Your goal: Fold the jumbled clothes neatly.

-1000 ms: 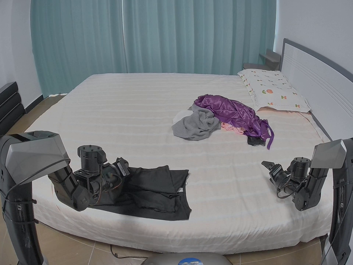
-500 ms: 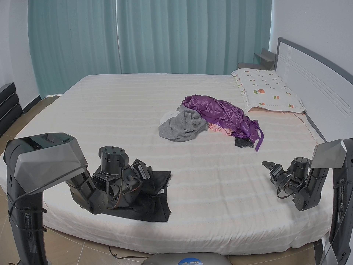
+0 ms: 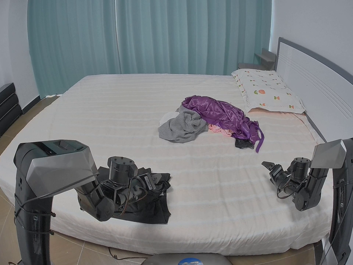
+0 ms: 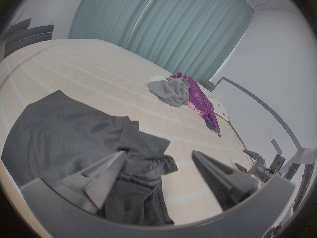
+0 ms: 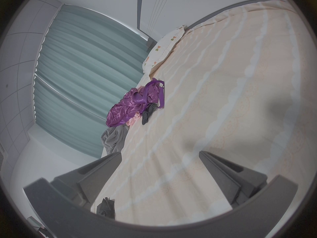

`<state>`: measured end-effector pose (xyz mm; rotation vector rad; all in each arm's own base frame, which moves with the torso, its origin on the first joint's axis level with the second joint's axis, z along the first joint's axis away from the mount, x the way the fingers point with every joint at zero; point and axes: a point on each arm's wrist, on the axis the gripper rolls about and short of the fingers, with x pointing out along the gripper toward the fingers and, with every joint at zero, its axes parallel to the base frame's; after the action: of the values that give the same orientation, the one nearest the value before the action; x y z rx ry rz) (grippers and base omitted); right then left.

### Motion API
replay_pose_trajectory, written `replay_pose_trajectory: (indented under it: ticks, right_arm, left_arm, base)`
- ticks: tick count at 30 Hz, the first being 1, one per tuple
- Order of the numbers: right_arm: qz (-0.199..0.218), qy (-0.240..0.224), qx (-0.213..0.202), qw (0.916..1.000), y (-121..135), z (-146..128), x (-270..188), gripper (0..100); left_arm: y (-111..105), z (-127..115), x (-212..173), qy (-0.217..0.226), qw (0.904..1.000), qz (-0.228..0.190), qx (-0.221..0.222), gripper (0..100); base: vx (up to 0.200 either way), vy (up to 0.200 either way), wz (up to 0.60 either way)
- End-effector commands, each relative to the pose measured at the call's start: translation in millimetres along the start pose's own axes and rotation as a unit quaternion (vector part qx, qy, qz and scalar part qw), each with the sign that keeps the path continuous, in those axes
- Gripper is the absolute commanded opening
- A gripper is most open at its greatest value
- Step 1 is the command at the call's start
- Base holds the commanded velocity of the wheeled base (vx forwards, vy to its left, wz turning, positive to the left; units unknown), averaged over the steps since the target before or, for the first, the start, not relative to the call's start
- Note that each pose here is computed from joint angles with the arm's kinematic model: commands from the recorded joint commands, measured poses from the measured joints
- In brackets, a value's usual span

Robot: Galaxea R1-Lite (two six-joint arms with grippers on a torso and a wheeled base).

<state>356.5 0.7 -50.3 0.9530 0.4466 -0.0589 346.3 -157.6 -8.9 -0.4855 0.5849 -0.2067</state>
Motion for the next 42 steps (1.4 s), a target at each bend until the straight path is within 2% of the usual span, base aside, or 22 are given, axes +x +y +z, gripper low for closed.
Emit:
replay_pose_trajectory:
  ticks: [1,4,5,8,12,13,14,16,23,25,31,42]
  right_arm:
    - [-0.002,0.003,0.0,1.0,-0.9,-1.0,-1.2,100]
    - [-0.001,0.002,0.0,1.0,-1.1,-1.1,-1.0,100]
    - [0.0,0.002,-0.002,1.0,-1.6,-1.5,-1.6,100]
    - [0.0,0.001,-0.003,1.0,-2.4,-2.1,-1.2,100]
    - [0.0,0.001,-0.003,1.0,-3.0,-2.5,-0.9,100]
    - [0.0,0.001,-0.003,1.0,-3.0,-2.5,-0.9,100]
    - [0.0,0.001,-0.003,1.0,-3.0,-2.5,-0.9,100]
    - [0.0,0.001,-0.003,1.0,-3.0,-2.5,-0.9,100]
    - [-0.002,0.004,-0.012,0.9999,-4.6,-3.8,-1.7,100]
    - [-0.002,0.004,-0.012,0.9999,-4.6,-3.8,-1.7,100]
    - [-0.003,0.005,-0.012,0.9999,-4.8,-4.0,-1.9,100]
    - [0.0,0.002,-0.012,0.9999,-3.6,-2.4,-1.5,100]
  left_arm:
    - [-2.1,-1.0,-8.6,0.003,1.0,-0.002,-0.003,100]
    - [-2.5,4.2,-16.4,-0.002,0.9998,-0.002,-0.018,100]
    - [-1.7,9.6,-26.4,-0.007,0.9991,-0.001,-0.042,100]
    - [7.2,11.7,-36.5,-0.006,0.9979,0.012,-0.064,100]
    - [29.8,20.2,-49.8,-0.018,0.9907,0.036,-0.13,100]
    - [30.8,20.5,-50.1,-0.019,0.9899,0.037,-0.135,100]
    - [36.4,25.7,-50.9,-0.029,0.9847,0.036,-0.168,100]
    - [42.4,27.6,-51.4,-0.026,0.981,0.034,-0.189,100]
    - [57.8,26.9,-54.6,-0.009,0.9781,0.04,-0.204,100]
    - [60.0,26.2,-54.3,-0.008,0.9776,0.043,-0.206,100]
    - [71.9,30.2,-54.8,0.009,0.9657,0.029,-0.258,100]
    - [78.3,33.5,-55.9,0.015,0.9639,0.022,-0.265,100]
  base:
    - [0.0,0.0,0.0]
    - [0.0,0.0,0.0]
    - [0.0,0.0,0.0]
    - [0.0,0.0,0.0]
    - [0.0,0.0,0.0]
    - [0.0,0.0,0.0]
    - [0.0,0.0,0.0]
    - [0.0,0.0,0.0]
    - [0.0,0.0,0.0]
    - [0.0,0.2,0.0]
    - [0.0,0.2,0.0]
    - [0.0,0.2,0.0]
